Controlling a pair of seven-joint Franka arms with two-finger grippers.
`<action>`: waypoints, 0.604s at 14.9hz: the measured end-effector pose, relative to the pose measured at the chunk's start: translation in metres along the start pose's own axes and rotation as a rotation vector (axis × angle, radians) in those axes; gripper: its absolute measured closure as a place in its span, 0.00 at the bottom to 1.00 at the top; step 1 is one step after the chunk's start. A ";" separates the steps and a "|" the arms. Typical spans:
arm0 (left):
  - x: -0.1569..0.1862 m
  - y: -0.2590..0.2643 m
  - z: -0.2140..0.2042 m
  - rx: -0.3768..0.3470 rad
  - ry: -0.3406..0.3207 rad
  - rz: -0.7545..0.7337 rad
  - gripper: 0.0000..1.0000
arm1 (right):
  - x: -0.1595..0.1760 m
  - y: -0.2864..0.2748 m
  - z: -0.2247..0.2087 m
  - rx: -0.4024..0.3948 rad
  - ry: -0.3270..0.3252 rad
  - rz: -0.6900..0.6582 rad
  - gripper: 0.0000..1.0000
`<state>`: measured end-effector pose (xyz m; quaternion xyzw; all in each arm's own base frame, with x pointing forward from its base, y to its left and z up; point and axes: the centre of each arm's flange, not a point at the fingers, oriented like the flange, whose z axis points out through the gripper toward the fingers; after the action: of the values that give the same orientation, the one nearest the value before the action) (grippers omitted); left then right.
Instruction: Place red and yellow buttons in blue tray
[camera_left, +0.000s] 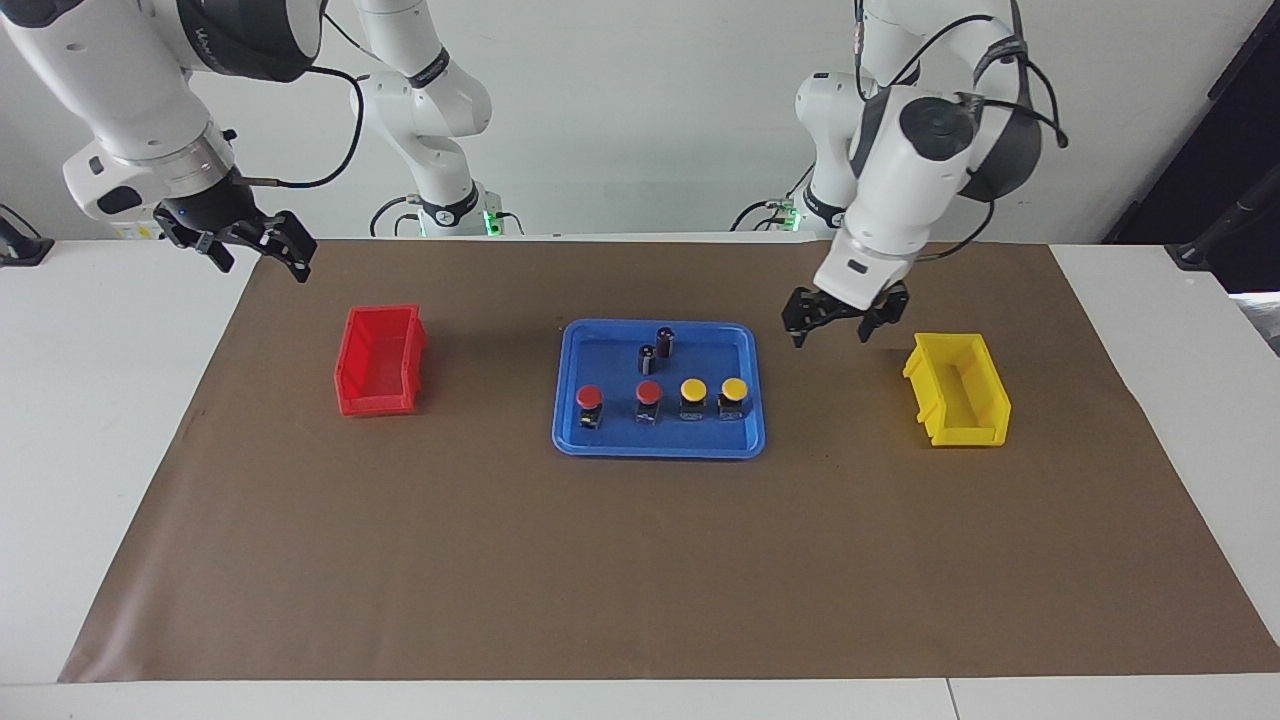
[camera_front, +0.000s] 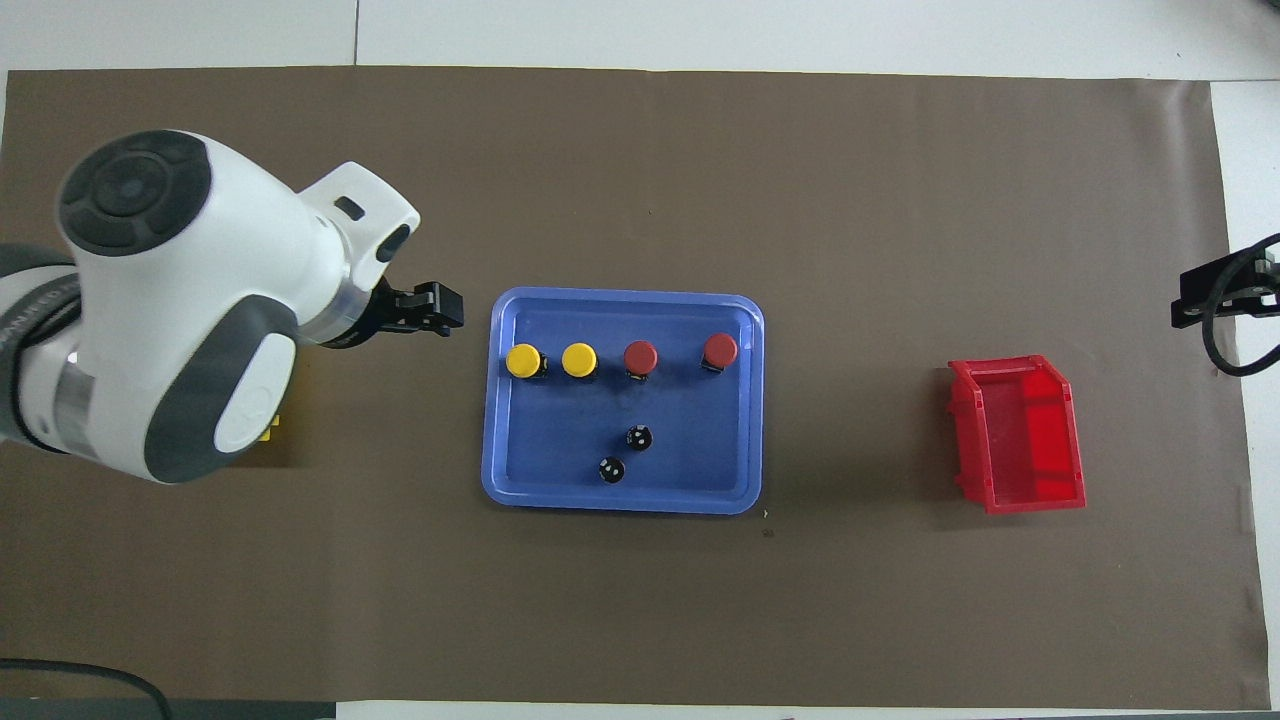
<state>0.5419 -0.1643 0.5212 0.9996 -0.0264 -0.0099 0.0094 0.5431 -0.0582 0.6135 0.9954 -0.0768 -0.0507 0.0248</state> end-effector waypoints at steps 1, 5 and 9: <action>0.002 -0.034 -0.009 -0.002 0.001 0.024 0.00 | 0.000 0.000 0.000 0.000 0.000 0.000 0.00; 0.005 -0.103 -0.030 0.033 0.033 0.046 0.00 | 0.000 0.000 0.000 0.000 0.000 0.000 0.00; 0.003 -0.111 -0.041 0.052 0.022 0.064 0.00 | 0.000 0.000 0.000 0.000 0.000 0.000 0.00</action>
<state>0.5513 -0.0531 0.5597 0.9982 -0.0585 0.0021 -0.0159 0.5431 -0.0582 0.6135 0.9954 -0.0768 -0.0507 0.0248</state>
